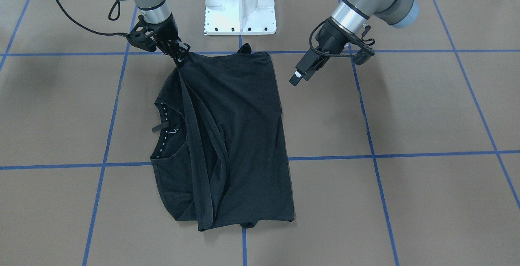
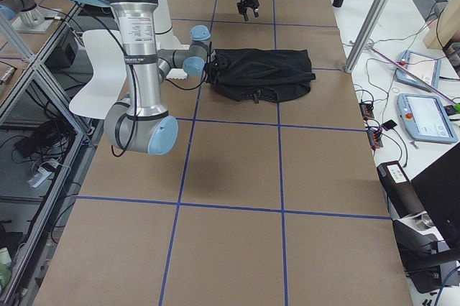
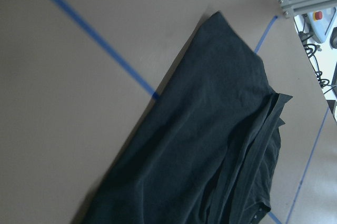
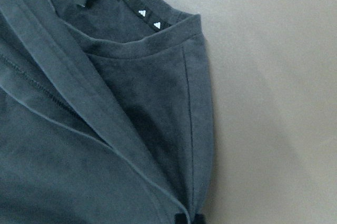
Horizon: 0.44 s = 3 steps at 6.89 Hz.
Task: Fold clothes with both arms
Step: 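Grasp the shirt's near corners with both grippers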
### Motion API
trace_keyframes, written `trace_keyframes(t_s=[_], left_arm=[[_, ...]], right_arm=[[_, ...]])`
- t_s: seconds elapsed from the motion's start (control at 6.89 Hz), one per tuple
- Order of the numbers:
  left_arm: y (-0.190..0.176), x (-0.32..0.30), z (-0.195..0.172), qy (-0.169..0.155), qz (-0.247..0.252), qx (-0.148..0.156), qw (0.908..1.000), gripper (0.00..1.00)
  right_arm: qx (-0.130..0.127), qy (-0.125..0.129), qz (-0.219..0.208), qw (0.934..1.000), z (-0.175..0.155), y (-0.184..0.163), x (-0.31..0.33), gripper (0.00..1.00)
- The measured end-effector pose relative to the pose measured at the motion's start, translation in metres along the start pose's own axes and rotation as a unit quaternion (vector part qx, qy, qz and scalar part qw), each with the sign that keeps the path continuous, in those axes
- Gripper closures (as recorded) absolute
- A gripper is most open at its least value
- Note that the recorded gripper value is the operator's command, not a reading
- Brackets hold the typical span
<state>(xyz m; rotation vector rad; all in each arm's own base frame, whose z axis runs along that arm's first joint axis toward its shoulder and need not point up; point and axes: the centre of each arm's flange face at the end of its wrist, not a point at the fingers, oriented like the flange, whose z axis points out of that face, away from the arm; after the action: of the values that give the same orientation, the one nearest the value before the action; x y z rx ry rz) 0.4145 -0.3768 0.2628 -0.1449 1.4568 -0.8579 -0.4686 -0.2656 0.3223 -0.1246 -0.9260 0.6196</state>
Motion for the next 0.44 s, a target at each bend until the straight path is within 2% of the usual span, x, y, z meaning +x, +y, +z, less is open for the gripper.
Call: trace_keyframes(t_s=[0.15,0.44], left_arm=[[0.019,-0.017,0.007,-0.003,-0.023,0.002,0.9997,0.01],[0.053,-0.061,0.025,-0.041,-0.057,-0.007,0.9975,0.04]], right_arm=[[-0.005,-0.002,0.034,0.9994,-0.004,0.002,-0.001,1.00],[-0.007,-0.003,0.057,0.9984,-0.006,0.002,-0.002,1.00]])
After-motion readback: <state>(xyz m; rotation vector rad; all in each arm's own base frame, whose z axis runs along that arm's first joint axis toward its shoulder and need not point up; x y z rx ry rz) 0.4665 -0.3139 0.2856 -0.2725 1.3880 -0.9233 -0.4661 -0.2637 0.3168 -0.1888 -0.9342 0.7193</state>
